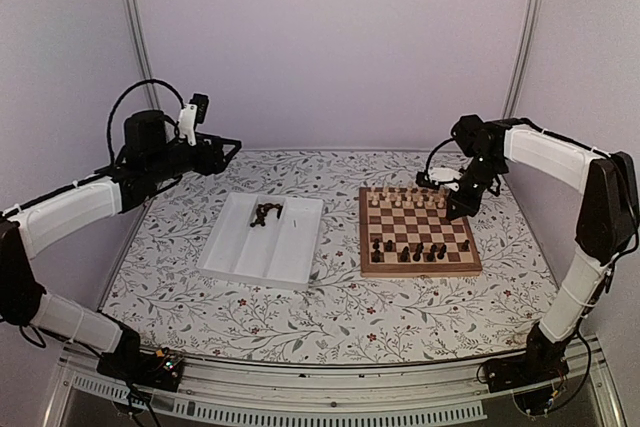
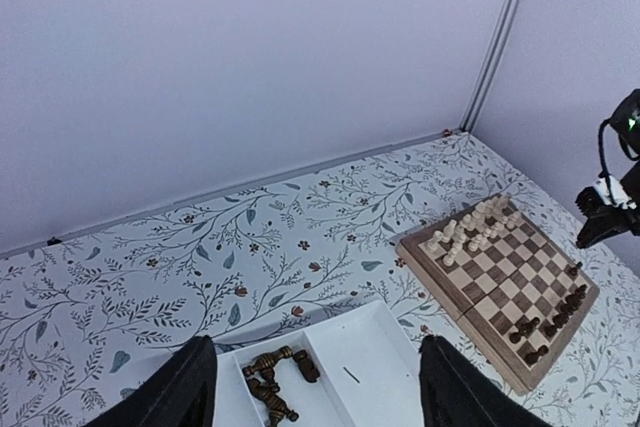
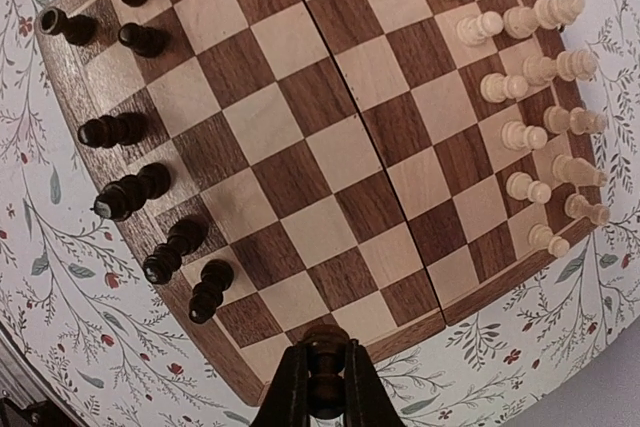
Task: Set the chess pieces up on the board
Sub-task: Place the chess piece on the chessboard.
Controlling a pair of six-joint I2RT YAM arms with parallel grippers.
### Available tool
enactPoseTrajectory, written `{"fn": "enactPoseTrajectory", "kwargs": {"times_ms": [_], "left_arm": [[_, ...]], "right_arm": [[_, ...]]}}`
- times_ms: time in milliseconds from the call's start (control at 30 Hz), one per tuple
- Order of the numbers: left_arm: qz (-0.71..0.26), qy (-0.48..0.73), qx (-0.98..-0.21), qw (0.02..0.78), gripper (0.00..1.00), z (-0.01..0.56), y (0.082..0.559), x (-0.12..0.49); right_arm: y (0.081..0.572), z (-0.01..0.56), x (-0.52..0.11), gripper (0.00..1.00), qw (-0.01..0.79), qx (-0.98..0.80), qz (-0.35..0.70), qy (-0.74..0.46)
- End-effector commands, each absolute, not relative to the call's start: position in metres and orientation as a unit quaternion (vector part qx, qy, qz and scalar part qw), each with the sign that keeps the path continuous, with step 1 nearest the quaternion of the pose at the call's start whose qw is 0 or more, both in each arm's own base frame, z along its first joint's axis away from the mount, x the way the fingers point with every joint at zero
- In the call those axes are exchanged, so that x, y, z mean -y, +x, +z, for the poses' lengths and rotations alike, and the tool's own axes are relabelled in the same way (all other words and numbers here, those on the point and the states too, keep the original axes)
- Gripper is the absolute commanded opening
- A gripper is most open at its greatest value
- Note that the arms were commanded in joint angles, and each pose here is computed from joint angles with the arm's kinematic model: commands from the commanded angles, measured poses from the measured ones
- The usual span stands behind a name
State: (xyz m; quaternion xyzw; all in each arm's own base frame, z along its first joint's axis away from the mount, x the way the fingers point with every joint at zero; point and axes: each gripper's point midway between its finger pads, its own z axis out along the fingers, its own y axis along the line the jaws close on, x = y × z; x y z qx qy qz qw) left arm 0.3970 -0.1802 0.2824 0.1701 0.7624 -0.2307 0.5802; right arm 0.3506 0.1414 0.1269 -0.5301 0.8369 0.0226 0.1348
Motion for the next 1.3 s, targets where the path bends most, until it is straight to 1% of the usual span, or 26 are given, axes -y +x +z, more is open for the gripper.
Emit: {"fn": "enactPoseTrajectory", "kwargs": {"times_ms": [0,167,400,767,967,1167,1267], "left_arm": [[-0.262,0.207,-0.757,0.562,0.70,0.282,0.397,0.199],[-0.261,0.203,-0.763,0.556,0.69,0.278,0.398,0.199],[-0.261,0.201,-0.770,0.546,0.69,0.270,0.401,0.200],[-0.266,0.202,-0.775,0.536,0.69,0.263,0.402,0.204],[-0.267,0.203,-0.777,0.532,0.69,0.261,0.402,0.206],[-0.265,0.205,-0.780,0.529,0.69,0.258,0.402,0.207],[-0.267,0.206,-0.780,0.527,0.69,0.257,0.402,0.207]], "right_arm": [[0.334,0.094,-0.124,0.00,0.064,-0.841,0.029,-0.536],[0.327,0.073,-0.121,0.01,0.034,-0.845,0.039,-0.533],[0.320,0.052,-0.117,0.02,0.011,-0.847,0.045,-0.530],[0.323,0.041,-0.114,0.06,0.003,-0.850,0.040,-0.525],[0.332,0.039,-0.111,0.07,0.012,-0.855,0.030,-0.518],[0.330,0.036,-0.111,0.14,0.005,-0.858,0.041,-0.513],[0.326,0.037,-0.111,0.21,0.001,-0.856,0.046,-0.515]]}}
